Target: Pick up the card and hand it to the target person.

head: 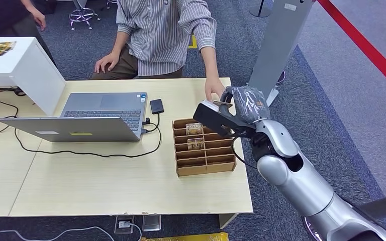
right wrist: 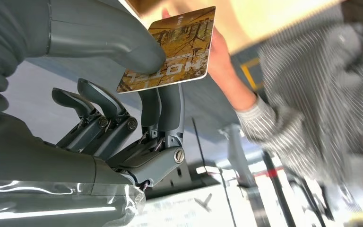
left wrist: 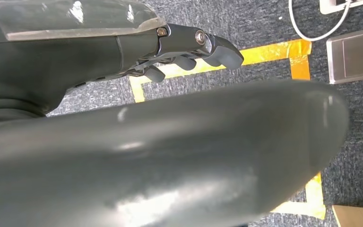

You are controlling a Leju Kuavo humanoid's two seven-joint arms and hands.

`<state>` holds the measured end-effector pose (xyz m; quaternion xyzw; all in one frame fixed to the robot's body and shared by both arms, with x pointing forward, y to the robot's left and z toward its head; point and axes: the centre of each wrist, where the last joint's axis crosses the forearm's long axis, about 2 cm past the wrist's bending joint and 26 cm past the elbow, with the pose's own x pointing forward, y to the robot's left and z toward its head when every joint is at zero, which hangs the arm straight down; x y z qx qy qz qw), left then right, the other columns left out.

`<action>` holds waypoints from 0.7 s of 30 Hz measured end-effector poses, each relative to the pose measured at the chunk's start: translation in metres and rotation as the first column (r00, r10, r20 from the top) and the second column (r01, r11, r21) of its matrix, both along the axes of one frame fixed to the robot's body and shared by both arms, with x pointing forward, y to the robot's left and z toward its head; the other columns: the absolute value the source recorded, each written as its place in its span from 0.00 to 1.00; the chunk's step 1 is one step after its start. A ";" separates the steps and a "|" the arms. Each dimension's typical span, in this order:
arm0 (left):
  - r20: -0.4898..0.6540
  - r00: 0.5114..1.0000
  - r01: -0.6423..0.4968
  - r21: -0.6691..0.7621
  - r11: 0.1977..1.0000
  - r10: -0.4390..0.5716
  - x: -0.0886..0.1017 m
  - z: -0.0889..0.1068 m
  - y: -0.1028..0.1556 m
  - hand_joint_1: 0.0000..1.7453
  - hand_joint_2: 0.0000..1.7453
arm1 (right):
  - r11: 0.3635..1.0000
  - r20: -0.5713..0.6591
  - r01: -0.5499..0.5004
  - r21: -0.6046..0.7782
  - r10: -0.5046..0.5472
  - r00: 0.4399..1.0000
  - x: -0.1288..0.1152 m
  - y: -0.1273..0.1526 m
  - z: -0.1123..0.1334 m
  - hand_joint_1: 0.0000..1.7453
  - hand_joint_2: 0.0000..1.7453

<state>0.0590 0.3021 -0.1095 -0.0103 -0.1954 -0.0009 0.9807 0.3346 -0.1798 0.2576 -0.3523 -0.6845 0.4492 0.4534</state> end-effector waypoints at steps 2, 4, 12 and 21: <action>0.001 1.000 0.002 0.000 1.000 -0.002 0.000 0.000 0.000 0.00 0.00 | 0.999 0.078 -0.024 0.023 0.023 0.997 0.001 -0.001 0.001 1.00 1.00; 0.003 1.000 0.003 -0.001 1.000 -0.003 0.000 0.000 0.000 0.00 0.00 | 0.998 0.161 -0.051 0.045 0.043 0.986 0.003 -0.003 0.000 1.00 1.00; 0.014 1.000 0.014 -0.006 1.000 -0.014 0.005 0.001 -0.003 0.00 0.00 | 0.996 0.354 -0.068 0.049 0.046 0.934 0.014 -0.011 -0.016 1.00 1.00; 0.015 1.000 0.014 -0.006 1.000 -0.014 0.006 0.001 -0.003 0.00 0.00 | 0.999 0.339 -0.034 0.036 0.020 0.940 0.021 -0.014 -0.031 1.00 1.00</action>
